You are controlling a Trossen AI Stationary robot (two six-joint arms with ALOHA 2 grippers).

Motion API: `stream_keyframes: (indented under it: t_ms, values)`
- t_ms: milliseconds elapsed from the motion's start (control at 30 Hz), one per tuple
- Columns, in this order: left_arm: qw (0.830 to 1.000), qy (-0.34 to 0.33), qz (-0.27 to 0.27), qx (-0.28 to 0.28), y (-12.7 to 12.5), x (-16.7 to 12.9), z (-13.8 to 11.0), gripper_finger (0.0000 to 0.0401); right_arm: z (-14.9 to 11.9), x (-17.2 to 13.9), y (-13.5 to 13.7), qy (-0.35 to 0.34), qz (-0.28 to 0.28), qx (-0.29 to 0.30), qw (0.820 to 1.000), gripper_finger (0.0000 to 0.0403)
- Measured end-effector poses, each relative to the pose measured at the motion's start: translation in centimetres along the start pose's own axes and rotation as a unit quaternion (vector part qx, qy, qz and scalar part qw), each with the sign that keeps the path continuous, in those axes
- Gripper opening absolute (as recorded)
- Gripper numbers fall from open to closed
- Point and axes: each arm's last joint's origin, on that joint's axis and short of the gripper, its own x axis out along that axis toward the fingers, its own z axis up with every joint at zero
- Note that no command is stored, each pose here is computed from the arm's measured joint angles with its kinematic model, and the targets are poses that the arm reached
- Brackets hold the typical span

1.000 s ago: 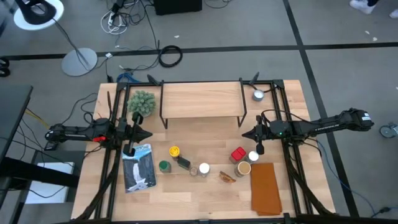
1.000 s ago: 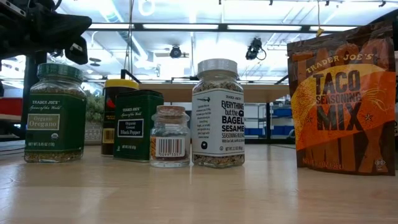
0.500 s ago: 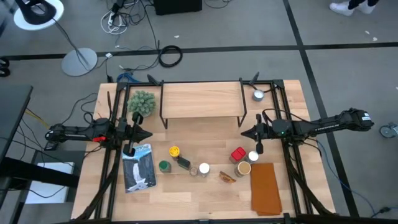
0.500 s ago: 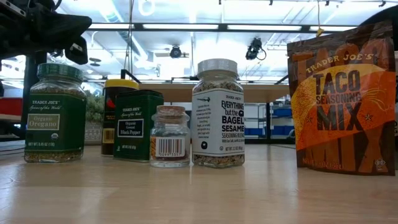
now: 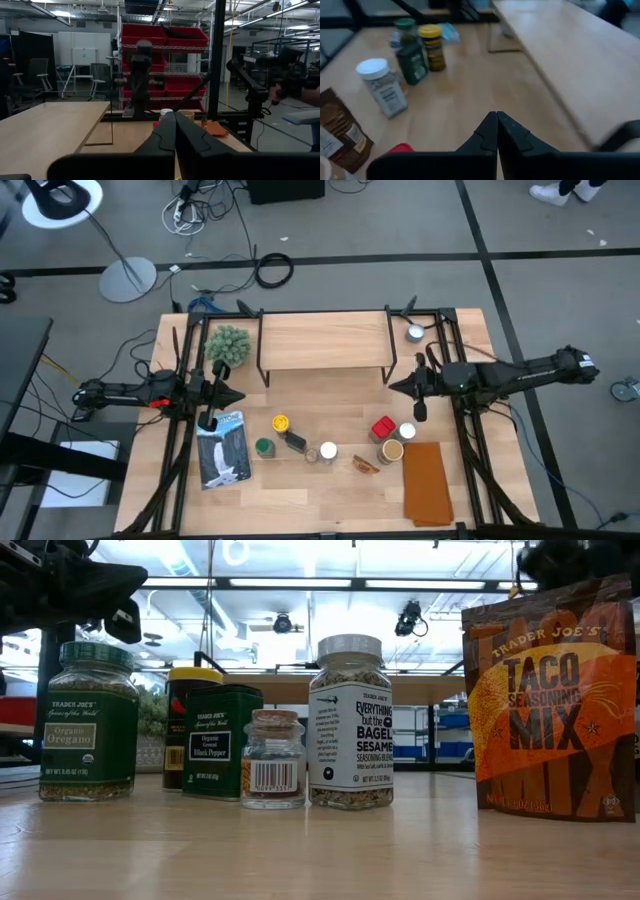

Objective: Shelf spices
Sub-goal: Put the golden seasoning bottle on the shelf

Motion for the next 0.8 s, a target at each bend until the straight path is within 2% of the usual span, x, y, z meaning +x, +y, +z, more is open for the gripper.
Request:
stream_keyframes:
  t_ms: [100, 233, 433, 600, 733, 800]
  values:
    - [1.0, 0.0, 0.0, 0.0, 0.0, 0.0, 0.0, 0.0006, 2.7, -1.2, 0.5, 0.052, -0.025, 0.03, 0.998, 0.0001]
    - [1.0, 0.0, 0.0, 0.0, 0.0, 0.0, 0.0, 0.0006, 6.5, -2.3, 1.9, 0.104, -0.016, 0.081, 0.991, 0.0001]
    - [1.0, 0.0, 0.0, 0.0, 0.0, 0.0, 0.0, 0.0006, 10.7, -1.6, 5.1, 0.2, -0.047, 0.106, 0.973, 0.0001]
    - [1.0, 0.001, 0.0, 0.0, 0.0, 0.0, 0.0, 0.0006, 12.3, 0.4, 7.9, 0.323, -0.115, 0.093, 0.935, 0.0]
    - [1.0, 0.0, 0.0, 0.0, 0.0, 0.0, 0.0, 0.0006, 12.9, 2.1, 9.7, 0.426, -0.161, 0.107, 0.884, 0.0002]
    - [1.0, 0.0, 0.0, 0.0, 0.0, 0.0, 0.0, 0.0006, 13.2, 3.1, 10.5, 0.452, -0.171, 0.121, 0.867, 0.0005]
